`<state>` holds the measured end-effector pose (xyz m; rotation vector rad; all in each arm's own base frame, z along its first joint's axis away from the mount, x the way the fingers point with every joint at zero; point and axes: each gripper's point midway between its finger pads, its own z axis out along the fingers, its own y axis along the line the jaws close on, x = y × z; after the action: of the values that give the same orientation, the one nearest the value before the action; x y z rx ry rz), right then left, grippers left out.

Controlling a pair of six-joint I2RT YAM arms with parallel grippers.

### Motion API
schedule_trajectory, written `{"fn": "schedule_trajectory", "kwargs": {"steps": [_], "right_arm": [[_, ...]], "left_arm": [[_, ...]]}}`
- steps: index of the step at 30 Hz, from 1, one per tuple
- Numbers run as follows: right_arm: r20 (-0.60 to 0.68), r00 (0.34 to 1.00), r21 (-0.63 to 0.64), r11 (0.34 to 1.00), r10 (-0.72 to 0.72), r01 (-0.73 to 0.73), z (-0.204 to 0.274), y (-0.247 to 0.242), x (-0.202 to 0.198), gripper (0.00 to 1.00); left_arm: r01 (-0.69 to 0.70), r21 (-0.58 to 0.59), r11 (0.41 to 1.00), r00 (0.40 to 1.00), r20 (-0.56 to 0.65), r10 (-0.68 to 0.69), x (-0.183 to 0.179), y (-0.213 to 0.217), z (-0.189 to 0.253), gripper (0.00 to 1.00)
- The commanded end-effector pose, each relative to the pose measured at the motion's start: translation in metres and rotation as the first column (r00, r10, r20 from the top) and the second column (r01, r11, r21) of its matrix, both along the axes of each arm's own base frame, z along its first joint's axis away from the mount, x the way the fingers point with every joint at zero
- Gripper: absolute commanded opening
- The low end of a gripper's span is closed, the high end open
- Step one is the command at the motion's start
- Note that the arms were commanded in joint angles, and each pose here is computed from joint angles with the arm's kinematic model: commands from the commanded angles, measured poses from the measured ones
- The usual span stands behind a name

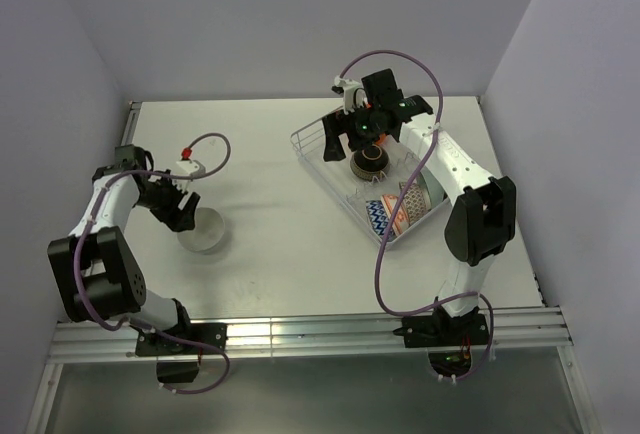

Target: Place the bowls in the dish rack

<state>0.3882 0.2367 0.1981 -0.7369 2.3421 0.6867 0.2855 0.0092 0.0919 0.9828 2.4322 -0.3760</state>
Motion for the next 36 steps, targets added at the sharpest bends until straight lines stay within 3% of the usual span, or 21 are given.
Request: {"fn": "schedule_trajectory", "kwargs": {"steps": [1, 9, 12, 14, 15, 18, 19, 20, 24, 26, 28, 29, 30, 32, 36], "right_arm": [[0.062, 0.998, 0.037, 0.999, 0.025, -0.027, 0.031, 0.004, -0.007, 0.98], [0.056, 0.998, 0.048, 0.999, 0.018, -0.02, 0.031, 0.003, -0.011, 0.98], [0.05, 0.999, 0.057, 0.998, 0.006, -0.009, 0.031, 0.003, -0.012, 0.98], [0.043, 0.999, 0.073, 0.997, -0.003, 0.0, 0.032, 0.004, -0.014, 0.98], [0.047, 0.999, 0.076, 0.997, -0.004, 0.0, 0.033, 0.003, -0.014, 0.98], [0.043, 0.999, 0.111, 0.994, -0.027, 0.022, 0.039, 0.003, -0.014, 0.98], [0.04, 0.999, 0.124, 0.992, -0.035, 0.03, 0.041, 0.004, -0.013, 0.98], [0.029, 0.998, 0.153, 0.987, -0.05, 0.045, 0.046, 0.007, -0.013, 0.98], [0.004, 0.998, 0.239, 0.969, -0.062, 0.059, 0.064, 0.013, -0.014, 0.98], [-0.014, 0.998, 0.282, 0.957, -0.068, 0.069, 0.073, 0.018, -0.015, 0.98], [-0.043, 0.997, 0.328, 0.941, -0.067, 0.077, 0.085, 0.025, -0.018, 0.98], [-0.04, 0.997, 0.347, 0.935, -0.062, 0.072, 0.091, 0.027, -0.017, 0.98], [-0.054, 0.997, 0.363, 0.928, -0.062, 0.077, 0.095, 0.03, -0.018, 0.98], [-0.06, 0.996, 0.385, 0.919, -0.066, 0.084, 0.101, 0.033, -0.018, 0.98], [-0.131, 0.989, 0.451, 0.884, -0.072, 0.124, 0.117, 0.041, -0.024, 0.98]], "left_arm": [[0.009, 0.072, 0.997, 1.0, -0.008, -0.008, -0.003, 0.014, -0.02, 0.76], [-0.048, 0.024, 0.999, 0.997, -0.062, 0.05, 0.003, 0.011, -0.049, 0.69], [-0.091, -0.013, 0.996, 0.993, -0.08, 0.089, 0.012, 0.007, -0.053, 0.6], [-0.12, -0.057, 0.991, 0.99, -0.078, 0.115, 0.019, 0.002, -0.048, 0.41], [-0.124, -0.075, 0.989, 0.99, -0.073, 0.119, 0.022, -0.001, -0.045, 0.41], [-0.125, -0.138, 0.983, 0.992, -0.035, 0.121, 0.033, -0.012, -0.032, 0.18], [-0.147, -0.162, 0.976, 0.989, -0.042, 0.143, 0.036, -0.018, -0.028, 0.05], [-0.152, -0.195, 0.969, 0.988, -0.036, 0.147, 0.039, -0.024, -0.023, 0.0], [-0.23, -0.347, 0.909, 0.972, -0.036, 0.232, 0.06, -0.052, 0.016, 0.0], [-0.212, -0.408, 0.888, 0.967, 0.043, 0.251, 0.08, -0.07, 0.043, 0.0], [-0.232, -0.488, 0.842, 0.957, 0.041, 0.288, 0.093, -0.098, 0.07, 0.0], [-0.198, -0.527, 0.827, 0.945, 0.12, 0.303, 0.108, -0.107, 0.093, 0.0], [-0.25, -0.576, 0.778, 0.93, 0.081, 0.359, 0.114, -0.117, 0.107, 0.0], [-0.184, -0.642, 0.744, 0.928, 0.137, 0.348, 0.126, -0.15, 0.136, 0.0], [-0.171, -0.771, 0.613, 0.922, 0.093, 0.375, 0.14, -0.195, 0.184, 0.0]]}}
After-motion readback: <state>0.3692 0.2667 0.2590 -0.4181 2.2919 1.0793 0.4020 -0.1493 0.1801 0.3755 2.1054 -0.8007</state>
